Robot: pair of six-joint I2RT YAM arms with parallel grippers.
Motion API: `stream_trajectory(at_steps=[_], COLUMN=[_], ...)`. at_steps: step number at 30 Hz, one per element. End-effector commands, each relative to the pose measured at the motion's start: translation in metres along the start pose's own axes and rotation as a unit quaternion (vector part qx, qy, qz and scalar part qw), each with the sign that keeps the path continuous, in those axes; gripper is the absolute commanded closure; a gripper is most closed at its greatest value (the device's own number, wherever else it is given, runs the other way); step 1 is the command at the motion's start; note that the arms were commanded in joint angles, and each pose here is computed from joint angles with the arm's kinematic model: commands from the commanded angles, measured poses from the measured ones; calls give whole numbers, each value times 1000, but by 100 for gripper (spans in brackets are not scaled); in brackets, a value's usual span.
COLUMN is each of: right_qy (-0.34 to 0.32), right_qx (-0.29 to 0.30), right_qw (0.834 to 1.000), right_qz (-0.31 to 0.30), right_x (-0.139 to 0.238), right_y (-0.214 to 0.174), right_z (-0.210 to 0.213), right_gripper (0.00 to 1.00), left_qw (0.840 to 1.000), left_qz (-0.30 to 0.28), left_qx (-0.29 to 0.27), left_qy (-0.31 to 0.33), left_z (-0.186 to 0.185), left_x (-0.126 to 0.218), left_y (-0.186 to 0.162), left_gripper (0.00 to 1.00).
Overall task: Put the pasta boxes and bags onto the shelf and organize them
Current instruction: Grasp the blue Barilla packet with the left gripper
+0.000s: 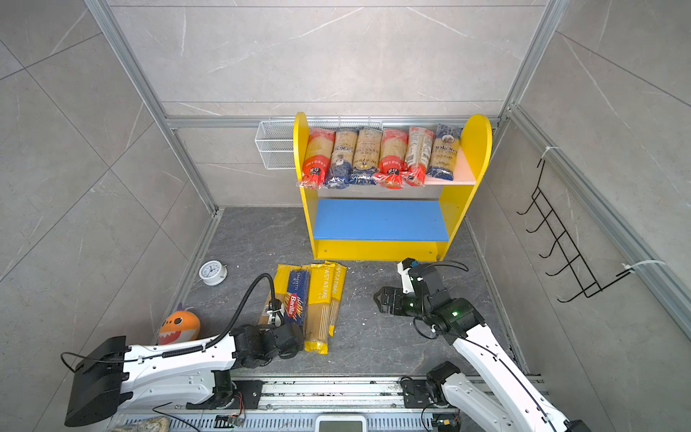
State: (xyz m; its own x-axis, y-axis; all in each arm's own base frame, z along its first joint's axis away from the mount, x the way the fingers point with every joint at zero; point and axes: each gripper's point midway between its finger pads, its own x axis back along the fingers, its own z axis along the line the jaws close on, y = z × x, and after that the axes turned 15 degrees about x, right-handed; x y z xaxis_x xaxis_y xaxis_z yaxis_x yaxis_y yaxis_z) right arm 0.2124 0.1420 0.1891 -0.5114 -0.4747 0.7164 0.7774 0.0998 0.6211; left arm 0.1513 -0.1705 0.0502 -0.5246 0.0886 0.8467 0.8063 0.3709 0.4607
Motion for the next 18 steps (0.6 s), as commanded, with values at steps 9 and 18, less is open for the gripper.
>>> stream_trajectory(at_steps=[9,18], right_qy=[-7,-4], right_qx=[21,24], right_qw=[1000,1000], right_qz=[-2,-3], right_x=[11,12], right_y=[-6,-5], right_z=[-1,0], right_gripper=[9,8], left_qw=[999,999], left_qz=[-43,-34], left_qx=[-2,-15], left_qy=[-26,-22], left_z=[-20,-20], left_x=[-8,-11], left_y=[11,7], left_gripper=[19,36])
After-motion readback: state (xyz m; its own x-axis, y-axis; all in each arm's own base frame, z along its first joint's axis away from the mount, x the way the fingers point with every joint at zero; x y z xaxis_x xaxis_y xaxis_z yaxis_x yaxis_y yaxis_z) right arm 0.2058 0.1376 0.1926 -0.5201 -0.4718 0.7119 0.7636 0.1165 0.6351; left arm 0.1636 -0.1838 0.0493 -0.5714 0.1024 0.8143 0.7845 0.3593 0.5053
